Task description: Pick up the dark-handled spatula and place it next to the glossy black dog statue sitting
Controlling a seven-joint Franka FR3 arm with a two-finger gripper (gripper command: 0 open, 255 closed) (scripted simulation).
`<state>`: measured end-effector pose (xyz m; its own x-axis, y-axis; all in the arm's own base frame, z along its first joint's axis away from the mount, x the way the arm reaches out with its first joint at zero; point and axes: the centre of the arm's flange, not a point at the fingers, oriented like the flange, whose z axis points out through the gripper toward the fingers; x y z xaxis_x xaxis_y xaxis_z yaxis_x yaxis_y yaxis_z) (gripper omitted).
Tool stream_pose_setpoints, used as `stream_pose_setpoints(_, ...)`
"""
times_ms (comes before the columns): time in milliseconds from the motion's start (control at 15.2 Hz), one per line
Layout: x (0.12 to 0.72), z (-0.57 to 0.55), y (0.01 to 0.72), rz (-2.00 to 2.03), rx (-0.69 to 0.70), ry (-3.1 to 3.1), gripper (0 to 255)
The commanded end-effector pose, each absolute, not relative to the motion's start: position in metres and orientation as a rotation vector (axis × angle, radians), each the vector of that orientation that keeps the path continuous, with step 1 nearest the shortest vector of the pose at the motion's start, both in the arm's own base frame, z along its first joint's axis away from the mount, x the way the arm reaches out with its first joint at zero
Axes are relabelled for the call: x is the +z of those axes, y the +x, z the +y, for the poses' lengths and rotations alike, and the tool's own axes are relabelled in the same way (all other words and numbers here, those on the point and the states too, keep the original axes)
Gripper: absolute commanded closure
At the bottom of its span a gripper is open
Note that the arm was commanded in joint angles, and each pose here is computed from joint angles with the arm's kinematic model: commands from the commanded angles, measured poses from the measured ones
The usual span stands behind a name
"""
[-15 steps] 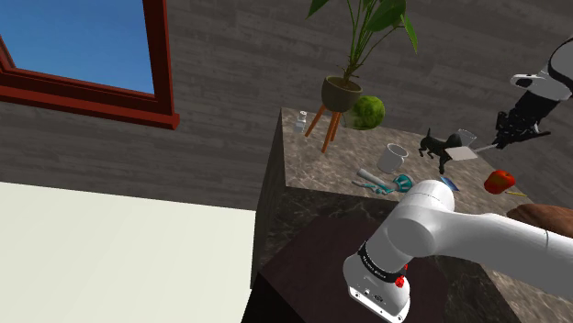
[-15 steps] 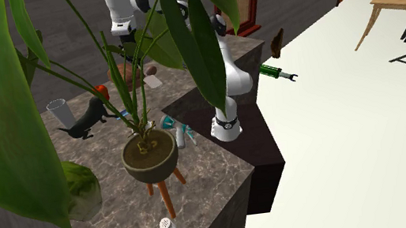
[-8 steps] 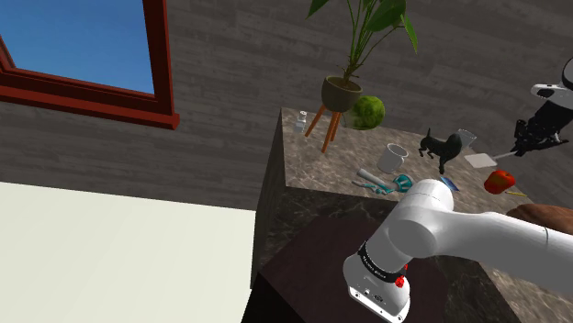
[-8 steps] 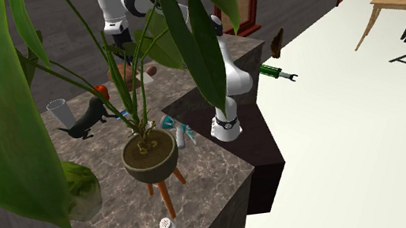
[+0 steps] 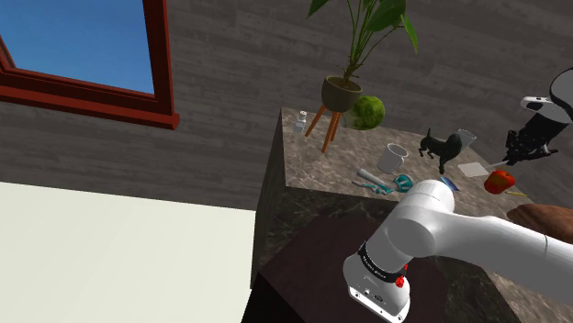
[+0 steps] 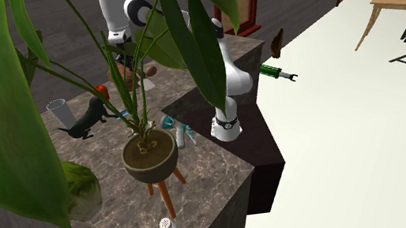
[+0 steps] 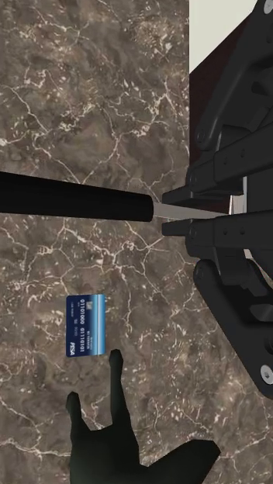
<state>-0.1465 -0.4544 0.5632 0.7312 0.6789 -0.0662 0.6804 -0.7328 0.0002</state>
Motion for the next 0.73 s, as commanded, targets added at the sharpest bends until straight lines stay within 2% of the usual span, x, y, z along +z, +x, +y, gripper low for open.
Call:
stream_pose_setpoints(0, 0.551, -0.455, -0.146, 1.139, -0.096, 2.900, 255)
stream_pose_setpoints(660, 0.499, -0.455, -0.146, 1.139, -0.096, 2.900, 255)
